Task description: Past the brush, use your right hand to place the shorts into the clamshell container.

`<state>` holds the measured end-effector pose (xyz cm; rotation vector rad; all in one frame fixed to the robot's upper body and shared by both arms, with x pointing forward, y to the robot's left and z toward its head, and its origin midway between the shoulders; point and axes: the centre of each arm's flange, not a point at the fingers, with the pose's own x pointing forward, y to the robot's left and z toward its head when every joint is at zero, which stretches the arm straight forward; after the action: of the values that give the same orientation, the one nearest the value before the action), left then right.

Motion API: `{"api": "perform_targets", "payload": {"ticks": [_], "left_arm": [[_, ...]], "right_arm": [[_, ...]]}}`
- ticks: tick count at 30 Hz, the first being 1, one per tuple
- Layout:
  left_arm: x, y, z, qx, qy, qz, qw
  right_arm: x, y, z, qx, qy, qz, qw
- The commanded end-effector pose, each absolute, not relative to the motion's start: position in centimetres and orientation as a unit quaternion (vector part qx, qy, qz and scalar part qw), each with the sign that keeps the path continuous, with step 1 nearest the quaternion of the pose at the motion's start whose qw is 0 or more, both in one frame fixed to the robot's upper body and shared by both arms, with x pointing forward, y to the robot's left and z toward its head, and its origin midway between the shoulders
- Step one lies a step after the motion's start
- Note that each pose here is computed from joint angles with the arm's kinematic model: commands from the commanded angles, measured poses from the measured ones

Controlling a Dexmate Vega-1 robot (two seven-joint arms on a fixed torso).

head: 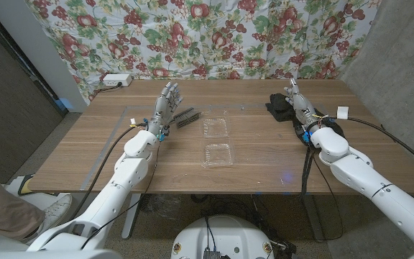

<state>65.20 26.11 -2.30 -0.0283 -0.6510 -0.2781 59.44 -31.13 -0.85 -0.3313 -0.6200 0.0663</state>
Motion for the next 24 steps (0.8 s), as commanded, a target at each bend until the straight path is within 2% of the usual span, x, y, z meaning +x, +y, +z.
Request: {"api": "perform_targets", "payload": {"ticks": [1,15,24], "left_arm": [[64.7,26.4,-1.7,0.01,-0.314,-0.142,0.939],[63.2,26.8,-1.9,0.016,-0.321,-0.134,0.938],[63.0,27.1,-1.8,0.022,-0.323,-0.127,0.937]], "right_arm": [[58.5,-31.9,0.4,-0.236,-0.289,0.03,0.927],[57.8,-32.3,0.8,-0.266,-0.29,0.026,0.919],[57.4,-31.7,1.5,-0.319,-0.278,0.036,0.905]]}}
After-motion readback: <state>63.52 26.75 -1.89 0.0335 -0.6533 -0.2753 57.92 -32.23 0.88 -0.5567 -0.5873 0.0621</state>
